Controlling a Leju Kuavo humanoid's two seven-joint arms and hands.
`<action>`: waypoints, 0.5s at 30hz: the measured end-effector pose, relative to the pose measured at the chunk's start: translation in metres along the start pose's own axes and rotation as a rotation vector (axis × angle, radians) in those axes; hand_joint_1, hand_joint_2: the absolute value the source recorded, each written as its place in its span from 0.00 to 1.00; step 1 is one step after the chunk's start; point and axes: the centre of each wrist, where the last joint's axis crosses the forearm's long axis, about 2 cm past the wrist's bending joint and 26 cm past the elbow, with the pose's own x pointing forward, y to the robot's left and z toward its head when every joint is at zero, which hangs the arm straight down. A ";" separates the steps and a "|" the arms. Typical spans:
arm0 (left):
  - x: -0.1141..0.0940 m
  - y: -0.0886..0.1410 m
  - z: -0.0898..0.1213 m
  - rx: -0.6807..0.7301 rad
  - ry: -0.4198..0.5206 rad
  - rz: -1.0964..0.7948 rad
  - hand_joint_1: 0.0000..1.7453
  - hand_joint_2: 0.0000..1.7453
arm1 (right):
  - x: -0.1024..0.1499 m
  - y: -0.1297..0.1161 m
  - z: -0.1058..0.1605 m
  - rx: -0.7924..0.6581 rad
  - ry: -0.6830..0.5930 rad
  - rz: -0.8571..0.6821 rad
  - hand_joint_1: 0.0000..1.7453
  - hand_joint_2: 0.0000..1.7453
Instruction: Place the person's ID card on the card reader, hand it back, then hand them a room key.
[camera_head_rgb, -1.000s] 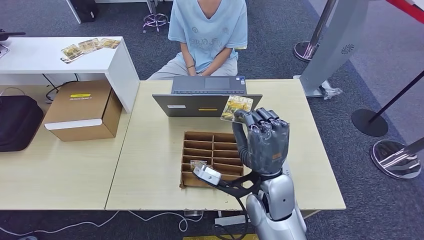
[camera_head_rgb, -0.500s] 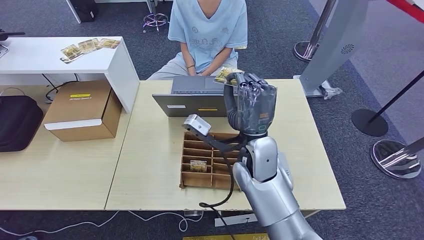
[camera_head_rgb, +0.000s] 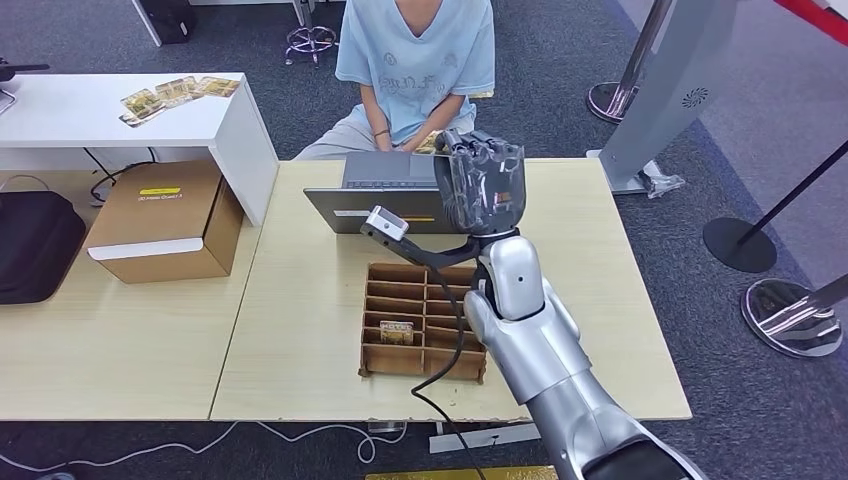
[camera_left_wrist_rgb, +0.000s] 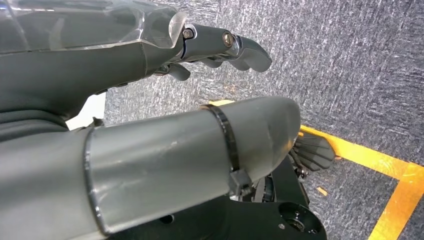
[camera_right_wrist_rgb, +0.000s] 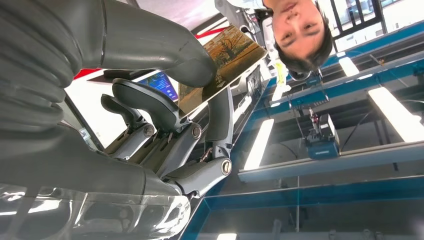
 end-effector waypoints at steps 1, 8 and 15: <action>0.000 0.000 0.000 0.000 -0.001 0.000 0.00 0.00 | 0.000 0.001 0.000 0.003 0.000 0.001 1.00 1.00; 0.001 0.001 0.000 0.000 -0.002 0.000 0.00 0.00 | -0.001 0.003 0.001 0.016 0.000 0.005 1.00 1.00; 0.001 0.001 0.000 0.000 -0.002 -0.001 0.00 0.00 | -0.002 0.005 0.002 0.024 0.001 0.007 1.00 1.00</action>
